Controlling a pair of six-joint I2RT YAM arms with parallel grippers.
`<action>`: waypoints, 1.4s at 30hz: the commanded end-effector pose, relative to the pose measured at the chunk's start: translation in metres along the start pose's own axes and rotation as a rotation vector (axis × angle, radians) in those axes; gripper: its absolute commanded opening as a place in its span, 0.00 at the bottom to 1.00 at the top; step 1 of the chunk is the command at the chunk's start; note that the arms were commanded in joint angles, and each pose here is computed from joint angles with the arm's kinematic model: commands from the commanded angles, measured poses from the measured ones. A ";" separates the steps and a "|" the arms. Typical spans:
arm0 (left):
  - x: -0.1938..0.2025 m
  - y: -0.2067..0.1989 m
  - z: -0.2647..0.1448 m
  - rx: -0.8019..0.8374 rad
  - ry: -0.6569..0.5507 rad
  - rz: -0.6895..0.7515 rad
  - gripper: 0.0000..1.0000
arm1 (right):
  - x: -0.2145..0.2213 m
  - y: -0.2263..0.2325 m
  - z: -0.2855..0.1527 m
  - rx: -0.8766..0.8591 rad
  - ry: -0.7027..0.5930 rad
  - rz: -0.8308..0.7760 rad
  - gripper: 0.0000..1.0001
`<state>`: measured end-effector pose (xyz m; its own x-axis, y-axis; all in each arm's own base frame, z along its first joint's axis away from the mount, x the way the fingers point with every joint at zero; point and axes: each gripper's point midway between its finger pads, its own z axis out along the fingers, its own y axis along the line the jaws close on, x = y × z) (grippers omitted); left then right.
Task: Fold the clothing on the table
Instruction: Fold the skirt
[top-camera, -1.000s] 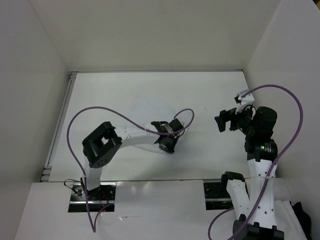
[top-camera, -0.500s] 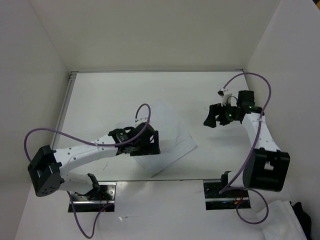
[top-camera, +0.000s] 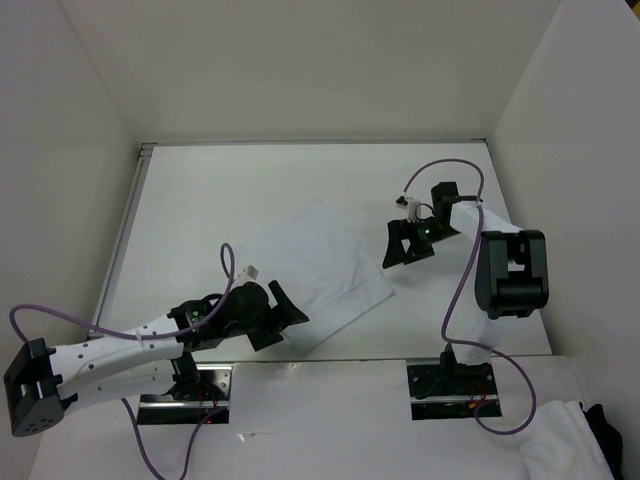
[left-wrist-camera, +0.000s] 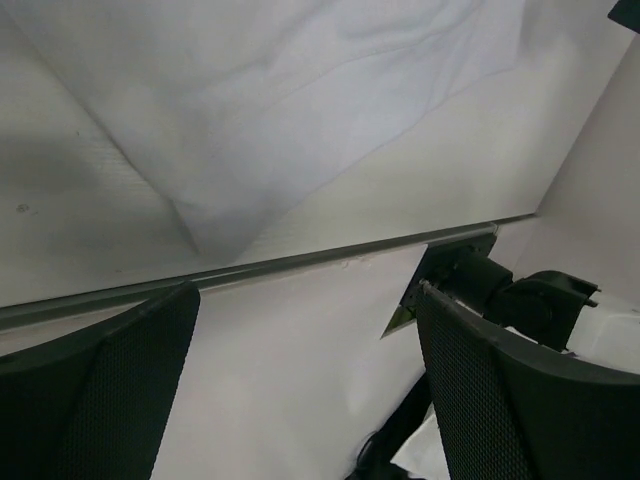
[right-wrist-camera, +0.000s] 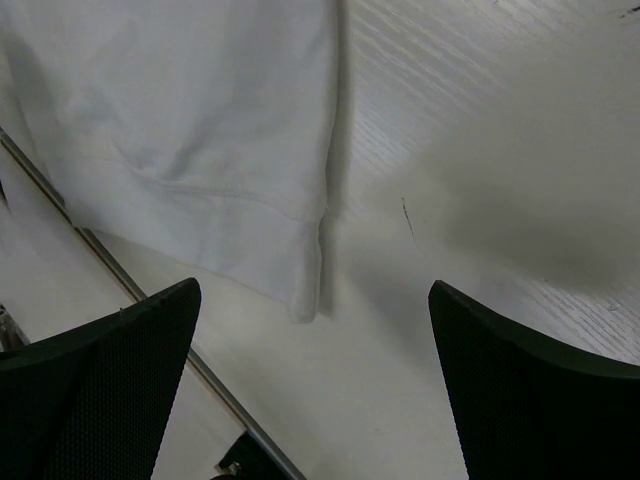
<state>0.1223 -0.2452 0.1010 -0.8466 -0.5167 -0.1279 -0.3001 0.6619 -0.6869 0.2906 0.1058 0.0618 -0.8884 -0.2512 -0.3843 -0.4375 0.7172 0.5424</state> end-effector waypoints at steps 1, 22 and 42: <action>0.006 -0.007 0.006 0.022 0.022 -0.095 0.94 | -0.005 0.000 0.002 0.006 0.032 0.006 0.99; 0.027 0.041 0.077 -0.303 0.101 0.035 0.29 | 0.038 -0.014 0.029 0.020 0.351 -0.114 0.99; -0.114 0.043 0.073 -0.342 -0.092 -0.031 0.31 | 0.001 0.030 0.018 -0.033 0.158 -0.208 0.99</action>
<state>0.2265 -0.2059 0.0326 -0.7886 -0.5894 -0.1753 -0.4814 0.7692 -0.4203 0.2703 0.1281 0.0392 -0.8166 -0.5133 -0.2642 -0.5693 0.6401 0.5159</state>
